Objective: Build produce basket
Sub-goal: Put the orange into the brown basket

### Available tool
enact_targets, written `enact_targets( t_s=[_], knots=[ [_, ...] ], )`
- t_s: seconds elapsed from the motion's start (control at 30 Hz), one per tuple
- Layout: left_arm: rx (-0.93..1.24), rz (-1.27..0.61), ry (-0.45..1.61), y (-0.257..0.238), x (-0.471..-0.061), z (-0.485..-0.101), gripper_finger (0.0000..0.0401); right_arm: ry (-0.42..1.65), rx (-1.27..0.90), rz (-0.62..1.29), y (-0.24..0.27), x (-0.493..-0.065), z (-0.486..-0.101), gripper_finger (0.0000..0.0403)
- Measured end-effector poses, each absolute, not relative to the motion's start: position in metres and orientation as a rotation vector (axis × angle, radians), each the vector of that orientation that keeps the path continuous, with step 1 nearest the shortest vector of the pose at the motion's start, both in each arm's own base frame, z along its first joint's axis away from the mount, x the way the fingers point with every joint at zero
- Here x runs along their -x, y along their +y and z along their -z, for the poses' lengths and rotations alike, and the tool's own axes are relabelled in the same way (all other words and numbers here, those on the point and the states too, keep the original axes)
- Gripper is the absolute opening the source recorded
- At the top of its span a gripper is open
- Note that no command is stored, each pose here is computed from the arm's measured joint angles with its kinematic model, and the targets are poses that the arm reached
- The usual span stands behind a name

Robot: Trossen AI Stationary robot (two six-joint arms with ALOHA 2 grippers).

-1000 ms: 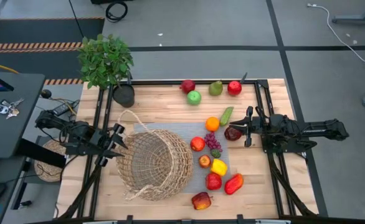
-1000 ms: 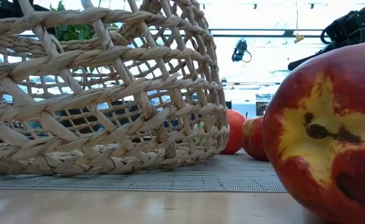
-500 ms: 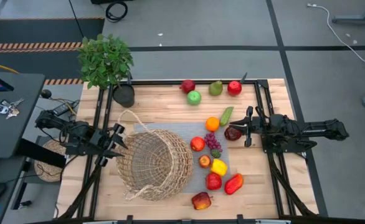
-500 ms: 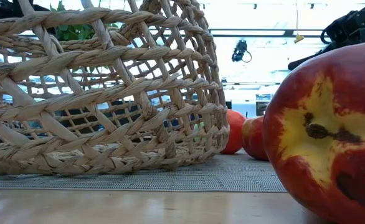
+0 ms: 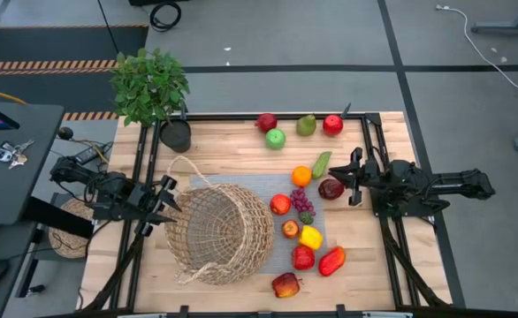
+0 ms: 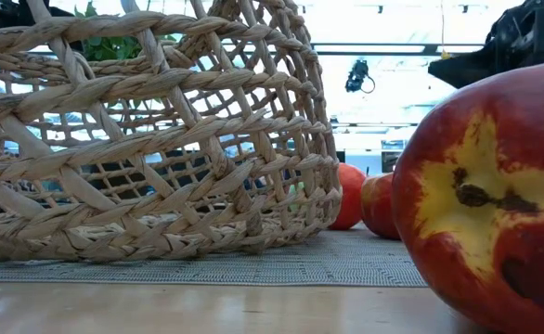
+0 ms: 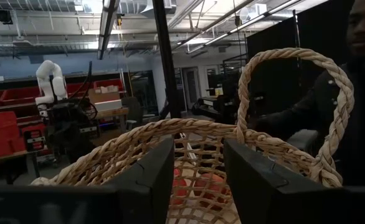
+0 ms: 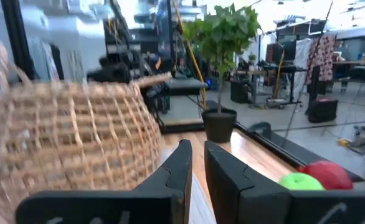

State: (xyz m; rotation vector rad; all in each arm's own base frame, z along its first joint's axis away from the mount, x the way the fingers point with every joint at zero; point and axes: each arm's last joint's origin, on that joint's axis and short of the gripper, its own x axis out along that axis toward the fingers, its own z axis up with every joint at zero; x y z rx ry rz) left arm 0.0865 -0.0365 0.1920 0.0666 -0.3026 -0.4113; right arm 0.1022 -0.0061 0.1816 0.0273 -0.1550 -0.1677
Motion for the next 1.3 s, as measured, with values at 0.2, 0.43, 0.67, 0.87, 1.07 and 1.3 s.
enact_targets(
  t_s=[0.2,0.43,0.67,0.87,1.07,1.3],
  knots=[
    [-0.067,0.411,-0.303,-0.036,-0.087,-0.192,0.0149,-0.236,-0.115,0.303,-0.01,-0.1,-0.188,0.005],
    [-0.067,0.411,-0.303,-0.036,-0.087,-0.192,0.0147,-0.274,-0.053,0.3,-0.01,-0.099,-0.192,0.005],
    [-0.067,0.411,-0.303,-0.036,-0.087,-0.192,0.0149,-0.261,-0.009,0.354,-0.011,-0.099,-0.192,0.005],
    [-0.067,0.411,-0.303,-0.036,-0.087,-0.192,0.0145,-0.185,-0.007,0.386,-0.013,-0.103,-0.187,0.005],
    [-0.067,0.411,-0.302,-0.036,-0.087,-0.192,0.015,-0.012,-0.011,0.383,-0.019,-0.116,-0.187,0.005],
    [-0.067,0.412,-0.303,-0.036,-0.087,-0.192,0.0147,0.193,-0.087,0.333,-0.028,-0.135,-0.183,0.0059]
  ],
)
